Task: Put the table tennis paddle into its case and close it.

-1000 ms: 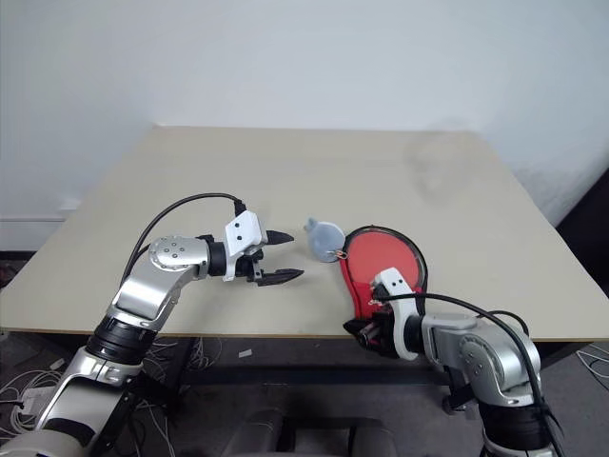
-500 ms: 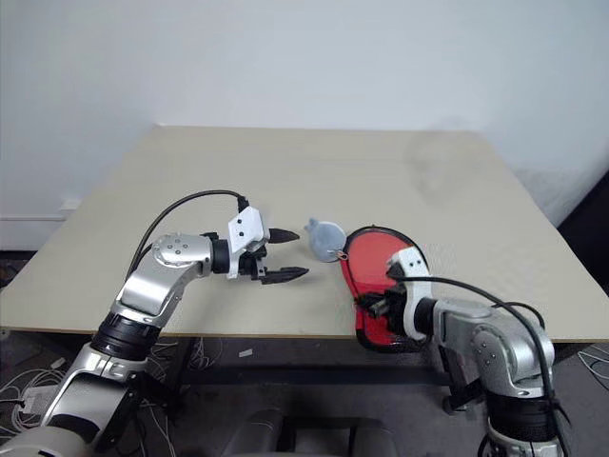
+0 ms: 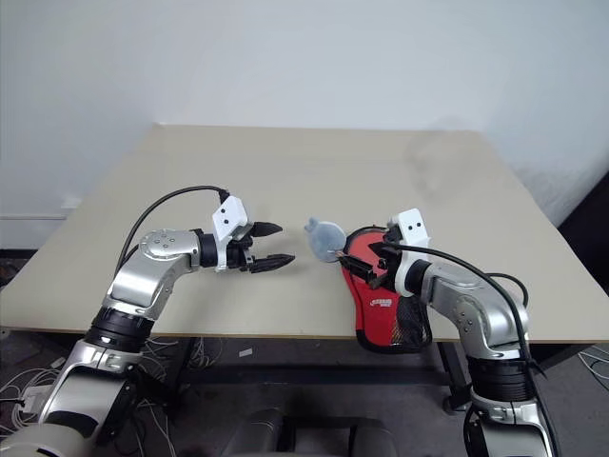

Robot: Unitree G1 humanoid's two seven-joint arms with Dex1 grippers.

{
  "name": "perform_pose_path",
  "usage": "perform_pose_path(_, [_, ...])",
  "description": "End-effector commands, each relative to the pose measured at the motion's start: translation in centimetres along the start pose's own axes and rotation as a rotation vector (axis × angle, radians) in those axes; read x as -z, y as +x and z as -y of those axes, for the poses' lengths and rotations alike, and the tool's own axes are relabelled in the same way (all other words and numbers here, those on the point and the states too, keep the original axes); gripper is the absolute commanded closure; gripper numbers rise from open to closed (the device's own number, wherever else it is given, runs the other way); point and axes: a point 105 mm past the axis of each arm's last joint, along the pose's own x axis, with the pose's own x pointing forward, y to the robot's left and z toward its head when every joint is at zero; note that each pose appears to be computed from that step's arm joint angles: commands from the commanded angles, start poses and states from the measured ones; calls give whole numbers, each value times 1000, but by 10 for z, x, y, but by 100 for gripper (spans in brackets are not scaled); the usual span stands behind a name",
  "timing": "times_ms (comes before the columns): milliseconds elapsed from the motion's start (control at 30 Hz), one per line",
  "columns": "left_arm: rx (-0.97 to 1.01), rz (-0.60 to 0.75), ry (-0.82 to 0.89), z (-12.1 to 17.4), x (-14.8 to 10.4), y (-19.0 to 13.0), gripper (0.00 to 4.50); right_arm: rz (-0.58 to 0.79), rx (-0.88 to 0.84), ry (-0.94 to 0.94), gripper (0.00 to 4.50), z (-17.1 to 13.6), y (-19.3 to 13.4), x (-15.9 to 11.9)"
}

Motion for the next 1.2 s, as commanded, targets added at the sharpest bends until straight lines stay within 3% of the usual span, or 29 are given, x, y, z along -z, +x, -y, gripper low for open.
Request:
perform_pose_path(33, [-120, 84, 21, -25, -26, 0, 71, 75, 90, -26, 4, 18, 13, -12])
perform_pose_path(233, [-279, 114, -109, -60, -34, 26, 71, 77, 211, 37, 4, 43, 30, 3])
perform_pose_path(367, [-272, 139, -223, -65, -37, 42, 71, 55, 234, 56, 4, 47, 35, 14])
perform_pose_path(567, [-116, 117, -328, -41, -25, 70, 71, 69, 264, 85, 4, 52, 34, 19])
perform_pose_path(700, [-17, 92, -494, -23, -12, 83, 71, 126, 323, 135, 4, 66, 24, 11])
perform_pose_path(800, [-8, 20, -460, -11, 7, 91, 71, 126, 361, 123, 4, 74, 16, 10])
perform_pose_path(1200, [-75, 55, -558, -6, 10, 106, 71, -65, 304, 139, 4, 55, 23, 59])
